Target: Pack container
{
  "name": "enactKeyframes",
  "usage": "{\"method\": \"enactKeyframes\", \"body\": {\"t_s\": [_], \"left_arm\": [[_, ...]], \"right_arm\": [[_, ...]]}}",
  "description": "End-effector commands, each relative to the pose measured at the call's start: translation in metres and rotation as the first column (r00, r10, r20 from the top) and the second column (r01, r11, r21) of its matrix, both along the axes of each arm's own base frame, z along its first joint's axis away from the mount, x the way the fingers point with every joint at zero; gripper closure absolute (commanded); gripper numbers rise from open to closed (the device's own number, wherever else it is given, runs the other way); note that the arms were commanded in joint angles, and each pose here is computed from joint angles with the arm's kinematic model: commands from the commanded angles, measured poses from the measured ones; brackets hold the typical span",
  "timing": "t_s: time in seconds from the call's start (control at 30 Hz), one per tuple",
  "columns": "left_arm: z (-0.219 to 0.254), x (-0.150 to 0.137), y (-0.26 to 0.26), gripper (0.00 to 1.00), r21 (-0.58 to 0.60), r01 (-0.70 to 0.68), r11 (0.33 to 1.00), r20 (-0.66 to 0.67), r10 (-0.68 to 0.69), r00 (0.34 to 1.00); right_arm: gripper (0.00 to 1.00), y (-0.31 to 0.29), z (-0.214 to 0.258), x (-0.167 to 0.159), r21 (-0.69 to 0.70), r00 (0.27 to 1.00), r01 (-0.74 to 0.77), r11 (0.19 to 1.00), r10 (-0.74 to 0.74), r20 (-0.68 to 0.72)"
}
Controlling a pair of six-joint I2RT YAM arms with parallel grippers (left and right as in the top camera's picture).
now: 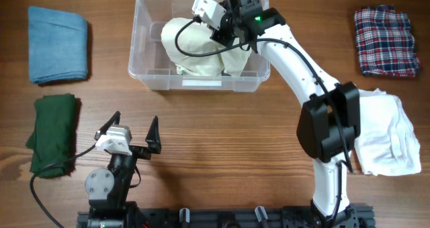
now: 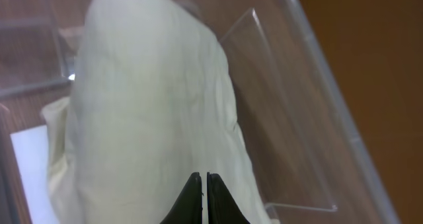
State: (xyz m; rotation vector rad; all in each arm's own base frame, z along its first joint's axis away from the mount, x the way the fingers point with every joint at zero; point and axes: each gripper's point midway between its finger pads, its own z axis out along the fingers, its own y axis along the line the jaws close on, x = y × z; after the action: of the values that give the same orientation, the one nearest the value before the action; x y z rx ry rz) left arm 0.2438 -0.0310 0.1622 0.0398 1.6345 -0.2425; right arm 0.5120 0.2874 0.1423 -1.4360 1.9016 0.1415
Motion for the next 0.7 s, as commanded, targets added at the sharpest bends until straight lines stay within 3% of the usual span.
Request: {"method": "enactKeyframes", "body": {"t_s": [0.0,0.3,0.67], "left_arm": [[-0.002,0.000,0.000,0.00,-0.005,-0.004,1.000,-0.003,0.004,1.000],[-0.002,0.000,0.000,0.00,-0.005,-0.004,1.000,-0.003,0.004,1.000],[-0.002,0.000,0.000,0.00,-0.005,-0.004,1.000,-0.003,0.004,1.000]], "right_arm": [[0.96,-0.003,-0.019,0.002,-0.016,0.999,0.008,1.000,-0.009,-0.035],[0.96,-0.001,-0.038,-0.038,-0.068,0.982,-0.041,0.997,0.028,-0.186],[0.96,-0.010,-0.051,-0.105,-0.100,0.891,-0.106,0.989,0.049,-0.452]]}}
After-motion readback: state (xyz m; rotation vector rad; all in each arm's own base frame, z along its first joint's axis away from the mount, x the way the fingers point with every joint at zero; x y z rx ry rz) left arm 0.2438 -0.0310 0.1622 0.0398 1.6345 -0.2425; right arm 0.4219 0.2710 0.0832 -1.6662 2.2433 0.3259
